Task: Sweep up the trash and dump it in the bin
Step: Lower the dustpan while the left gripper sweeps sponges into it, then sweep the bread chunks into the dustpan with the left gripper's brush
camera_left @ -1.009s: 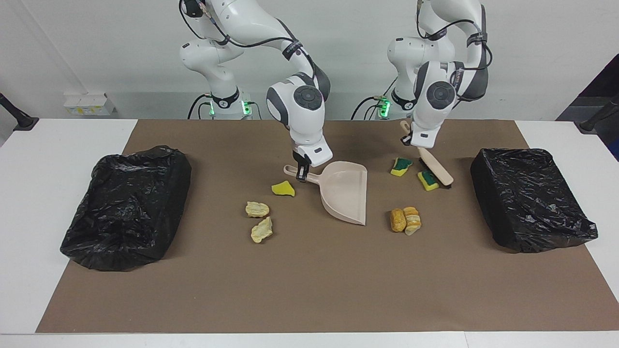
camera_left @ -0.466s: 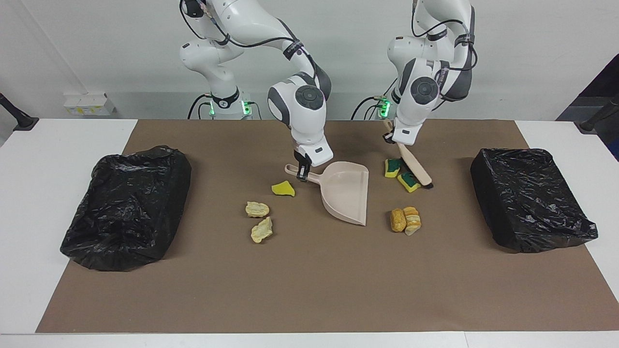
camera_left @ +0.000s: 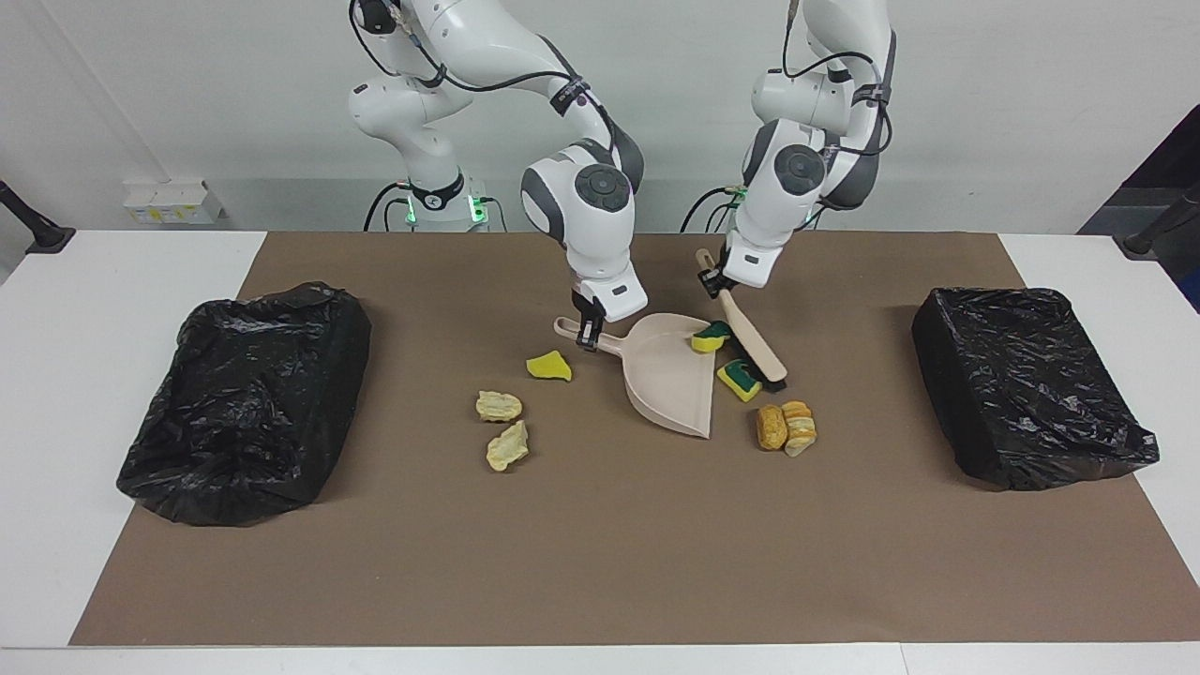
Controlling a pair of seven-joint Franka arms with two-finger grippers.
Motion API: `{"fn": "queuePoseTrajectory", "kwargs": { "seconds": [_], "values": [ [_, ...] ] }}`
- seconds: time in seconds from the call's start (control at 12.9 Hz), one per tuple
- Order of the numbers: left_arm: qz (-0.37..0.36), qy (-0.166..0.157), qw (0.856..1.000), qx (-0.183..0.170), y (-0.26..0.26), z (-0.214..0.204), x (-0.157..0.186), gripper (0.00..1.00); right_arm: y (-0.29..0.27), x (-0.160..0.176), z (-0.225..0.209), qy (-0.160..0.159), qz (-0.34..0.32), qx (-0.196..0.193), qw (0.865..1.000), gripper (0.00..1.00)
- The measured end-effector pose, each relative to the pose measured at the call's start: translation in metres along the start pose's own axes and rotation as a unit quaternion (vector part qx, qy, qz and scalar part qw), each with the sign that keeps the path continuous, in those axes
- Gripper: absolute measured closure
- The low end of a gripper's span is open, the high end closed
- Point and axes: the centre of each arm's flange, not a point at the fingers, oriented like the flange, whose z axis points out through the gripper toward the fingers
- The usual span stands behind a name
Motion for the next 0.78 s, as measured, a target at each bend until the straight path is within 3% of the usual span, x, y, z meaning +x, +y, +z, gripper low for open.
{"fn": "queuePoseTrajectory", "kwargs": {
  "seconds": [0.31,0.62,0.78],
  "values": [
    [0.120,0.018,0.993,-0.013,0.035,-0.007,-0.025,0.74,0.000,0.000,0.000,0.000,0.000,0.000,1.000,0.68],
    [0.176,0.040,0.983,-0.029,0.045,-0.034,-0.007,0.74,0.000,0.000,0.000,0.000,0.000,0.000,1.000,0.68],
    [0.188,0.065,0.980,-0.010,0.033,-0.046,0.015,0.74,-0.001,0.000,0.000,0.000,0.010,0.000,1.000,0.68]
  ]
}}
